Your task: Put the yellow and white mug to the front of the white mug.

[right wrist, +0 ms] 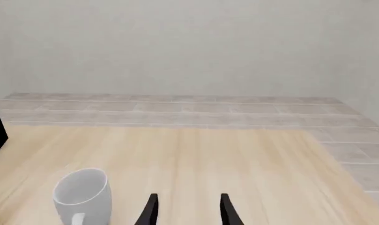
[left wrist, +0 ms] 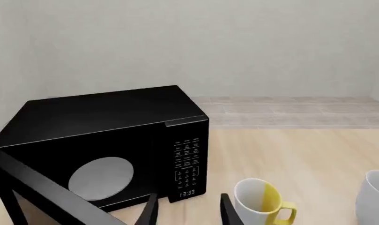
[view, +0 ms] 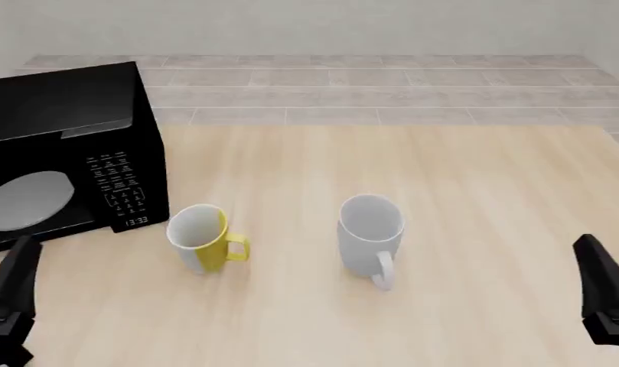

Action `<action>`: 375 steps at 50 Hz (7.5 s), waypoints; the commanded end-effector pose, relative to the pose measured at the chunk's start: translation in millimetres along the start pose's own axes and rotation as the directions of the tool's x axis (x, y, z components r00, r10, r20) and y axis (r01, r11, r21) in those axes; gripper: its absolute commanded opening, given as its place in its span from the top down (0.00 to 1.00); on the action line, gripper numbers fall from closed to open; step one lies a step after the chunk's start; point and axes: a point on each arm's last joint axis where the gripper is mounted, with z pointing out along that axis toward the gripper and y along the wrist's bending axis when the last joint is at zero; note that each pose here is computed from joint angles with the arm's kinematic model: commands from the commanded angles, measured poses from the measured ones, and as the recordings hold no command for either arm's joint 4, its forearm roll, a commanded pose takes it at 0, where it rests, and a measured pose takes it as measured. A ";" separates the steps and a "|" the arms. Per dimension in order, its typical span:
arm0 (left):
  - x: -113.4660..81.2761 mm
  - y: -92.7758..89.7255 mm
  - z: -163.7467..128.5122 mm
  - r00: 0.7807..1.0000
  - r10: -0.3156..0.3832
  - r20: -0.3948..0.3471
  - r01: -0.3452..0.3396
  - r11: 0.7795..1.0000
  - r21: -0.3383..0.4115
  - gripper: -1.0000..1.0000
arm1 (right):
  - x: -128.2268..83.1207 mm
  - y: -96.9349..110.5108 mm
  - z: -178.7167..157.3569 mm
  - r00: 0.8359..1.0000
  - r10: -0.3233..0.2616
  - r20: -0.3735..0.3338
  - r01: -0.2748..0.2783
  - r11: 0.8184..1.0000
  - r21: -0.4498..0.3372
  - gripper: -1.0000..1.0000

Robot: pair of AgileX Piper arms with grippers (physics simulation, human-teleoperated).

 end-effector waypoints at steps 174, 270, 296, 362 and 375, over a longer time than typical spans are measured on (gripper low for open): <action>-0.7 0.0 0.4 1.000 0.000 -0.001 0.000 1.000 0.000 0.00 | 45.3 311.7 186.0 0.707 -0.639 -0.302 0.081 0.498 -0.864 0.00; -0.7 0.0 0.4 1.000 0.000 -0.001 0.000 1.000 0.000 0.00 | -4.9 291.9 216.5 0.766 -0.560 -0.315 0.092 0.581 -0.809 1.00; -0.7 0.0 0.3 1.000 0.000 -0.001 0.000 1.000 0.000 0.00 | -27.7 225.4 291.7 0.763 -0.470 -0.443 0.096 0.761 -0.641 1.00; -0.7 0.0 0.3 1.000 0.000 -0.001 0.000 1.000 0.000 0.00 | 53.3 123.7 332.9 0.709 -0.267 -0.652 0.027 0.935 -0.354 1.00; -0.7 0.0 0.3 1.000 0.000 -0.001 0.000 1.000 0.000 0.00 | 71.4 107.2 339.9 0.687 -0.235 -0.688 0.020 0.952 -0.305 1.00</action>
